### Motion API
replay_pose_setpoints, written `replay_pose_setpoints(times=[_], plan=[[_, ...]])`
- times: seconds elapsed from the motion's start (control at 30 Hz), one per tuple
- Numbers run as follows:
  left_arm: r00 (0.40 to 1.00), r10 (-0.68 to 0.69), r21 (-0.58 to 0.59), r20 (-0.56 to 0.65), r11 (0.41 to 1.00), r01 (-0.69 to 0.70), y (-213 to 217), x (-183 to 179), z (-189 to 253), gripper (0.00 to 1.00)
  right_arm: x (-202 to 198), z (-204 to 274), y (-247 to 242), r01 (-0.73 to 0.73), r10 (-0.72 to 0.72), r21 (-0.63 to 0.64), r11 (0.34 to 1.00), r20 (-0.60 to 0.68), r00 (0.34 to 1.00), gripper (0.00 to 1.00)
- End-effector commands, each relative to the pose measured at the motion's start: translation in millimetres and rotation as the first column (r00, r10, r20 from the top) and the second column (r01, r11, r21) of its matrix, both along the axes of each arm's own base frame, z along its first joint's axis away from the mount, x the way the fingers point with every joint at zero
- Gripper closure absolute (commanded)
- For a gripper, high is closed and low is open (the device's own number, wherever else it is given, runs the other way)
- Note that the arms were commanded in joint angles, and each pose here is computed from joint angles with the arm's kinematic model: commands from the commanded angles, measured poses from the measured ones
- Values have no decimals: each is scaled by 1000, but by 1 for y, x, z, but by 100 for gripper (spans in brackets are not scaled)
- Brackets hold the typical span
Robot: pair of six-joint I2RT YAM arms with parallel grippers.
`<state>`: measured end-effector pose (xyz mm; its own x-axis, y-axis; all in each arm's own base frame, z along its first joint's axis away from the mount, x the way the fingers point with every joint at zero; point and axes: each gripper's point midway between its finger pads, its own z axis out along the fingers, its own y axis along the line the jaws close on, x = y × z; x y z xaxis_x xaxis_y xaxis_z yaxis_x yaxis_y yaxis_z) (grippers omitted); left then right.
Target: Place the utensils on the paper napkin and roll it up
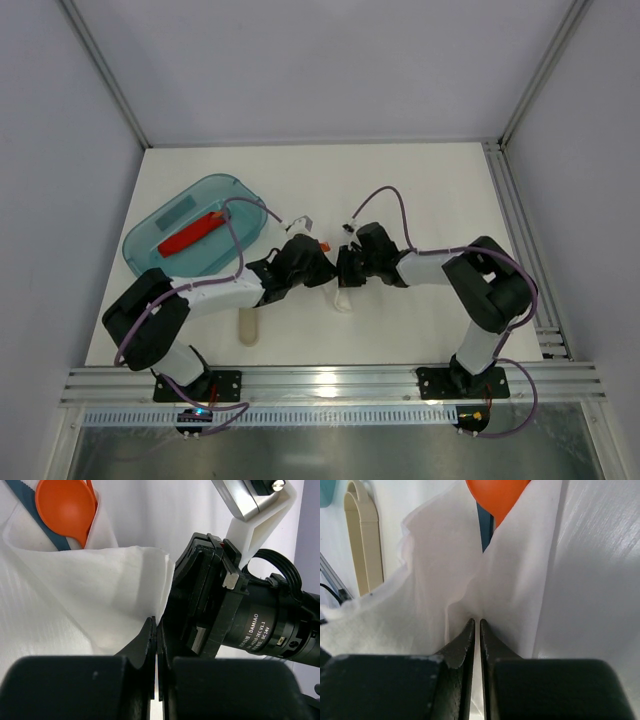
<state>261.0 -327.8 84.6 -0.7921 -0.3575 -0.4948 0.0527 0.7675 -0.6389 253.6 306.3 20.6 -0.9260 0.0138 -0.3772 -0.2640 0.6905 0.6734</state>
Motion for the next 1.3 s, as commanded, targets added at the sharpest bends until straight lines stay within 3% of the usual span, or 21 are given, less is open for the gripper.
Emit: replay_pose_setpoints(times=[0.0, 0.57, 0.77, 1.27], plan=[[997, 23, -30, 67, 999, -21, -8, 13, 19, 99, 6, 18, -1, 14, -15, 18, 1000, 51, 999, 91], [997, 17, 2, 72, 1000, -18, -3, 13, 15, 100, 23, 36, -34, 94, -77, -102, 990, 155, 985, 76], [998, 2, -6, 70, 1000, -2, -9, 14, 17, 100, 20, 33, -45, 94, -69, -161, 983, 154, 986, 76], [996, -62, -64, 67, 996, 66, -29, 13, 10, 100, 20, 12, -28, 48, -36, -92, 995, 124, 992, 85]])
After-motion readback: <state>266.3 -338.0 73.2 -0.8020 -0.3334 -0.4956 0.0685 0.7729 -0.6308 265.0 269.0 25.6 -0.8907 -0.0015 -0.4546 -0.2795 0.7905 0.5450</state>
